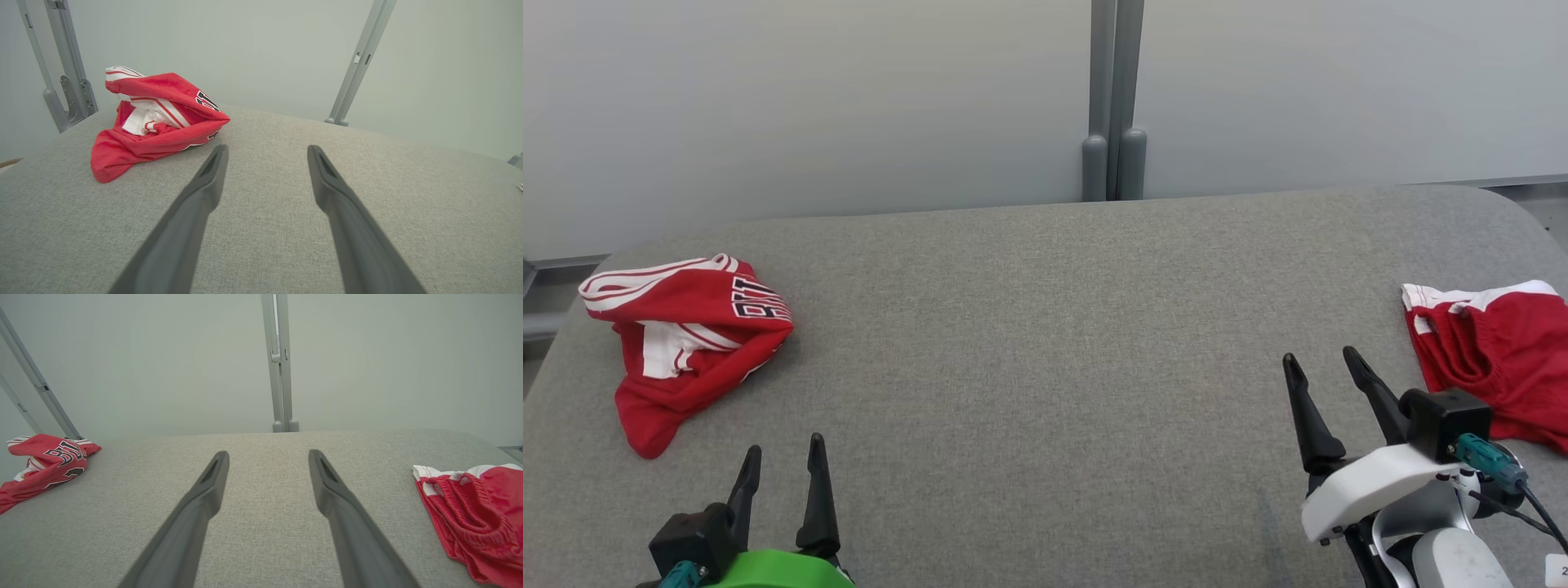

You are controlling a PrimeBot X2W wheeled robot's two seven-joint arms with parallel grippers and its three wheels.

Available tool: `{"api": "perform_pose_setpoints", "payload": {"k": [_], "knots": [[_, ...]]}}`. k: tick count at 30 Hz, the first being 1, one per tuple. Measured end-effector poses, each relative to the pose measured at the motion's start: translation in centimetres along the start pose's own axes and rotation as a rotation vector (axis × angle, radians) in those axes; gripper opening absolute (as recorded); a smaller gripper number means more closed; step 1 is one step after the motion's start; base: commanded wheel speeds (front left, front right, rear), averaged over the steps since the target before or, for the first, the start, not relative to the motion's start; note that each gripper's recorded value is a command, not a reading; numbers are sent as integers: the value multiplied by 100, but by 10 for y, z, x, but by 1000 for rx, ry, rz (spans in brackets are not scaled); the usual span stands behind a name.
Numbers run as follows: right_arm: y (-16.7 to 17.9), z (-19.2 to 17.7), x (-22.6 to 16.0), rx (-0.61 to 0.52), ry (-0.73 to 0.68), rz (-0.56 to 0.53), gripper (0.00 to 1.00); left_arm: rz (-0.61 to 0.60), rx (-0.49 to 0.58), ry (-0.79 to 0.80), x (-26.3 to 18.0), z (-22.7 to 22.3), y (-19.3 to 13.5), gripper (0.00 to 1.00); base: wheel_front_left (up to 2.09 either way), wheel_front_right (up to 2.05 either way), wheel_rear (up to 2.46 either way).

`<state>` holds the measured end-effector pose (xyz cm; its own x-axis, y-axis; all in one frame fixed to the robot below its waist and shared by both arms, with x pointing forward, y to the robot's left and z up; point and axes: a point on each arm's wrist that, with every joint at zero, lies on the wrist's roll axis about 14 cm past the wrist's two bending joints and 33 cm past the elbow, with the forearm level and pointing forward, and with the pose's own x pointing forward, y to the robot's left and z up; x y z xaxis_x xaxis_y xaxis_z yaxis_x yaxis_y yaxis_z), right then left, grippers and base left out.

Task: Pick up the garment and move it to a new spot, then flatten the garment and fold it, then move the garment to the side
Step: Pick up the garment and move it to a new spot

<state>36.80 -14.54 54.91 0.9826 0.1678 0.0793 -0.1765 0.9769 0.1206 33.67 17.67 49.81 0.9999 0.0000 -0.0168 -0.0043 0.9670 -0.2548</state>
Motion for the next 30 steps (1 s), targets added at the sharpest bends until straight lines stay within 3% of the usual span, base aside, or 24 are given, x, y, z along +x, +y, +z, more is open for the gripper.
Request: {"api": "perform_pose_setpoints", "payload": {"k": [21, 30], "knots": [[1, -4, 4, 1, -2, 6, 100, 11, 3, -19, -2, 6, 3, 100, 0, 0, 0], [34, -5, 24, 8, -6, 108, 100, 115, 9, -69, -18, 21, 35, 100, 0, 0, 0]]}}
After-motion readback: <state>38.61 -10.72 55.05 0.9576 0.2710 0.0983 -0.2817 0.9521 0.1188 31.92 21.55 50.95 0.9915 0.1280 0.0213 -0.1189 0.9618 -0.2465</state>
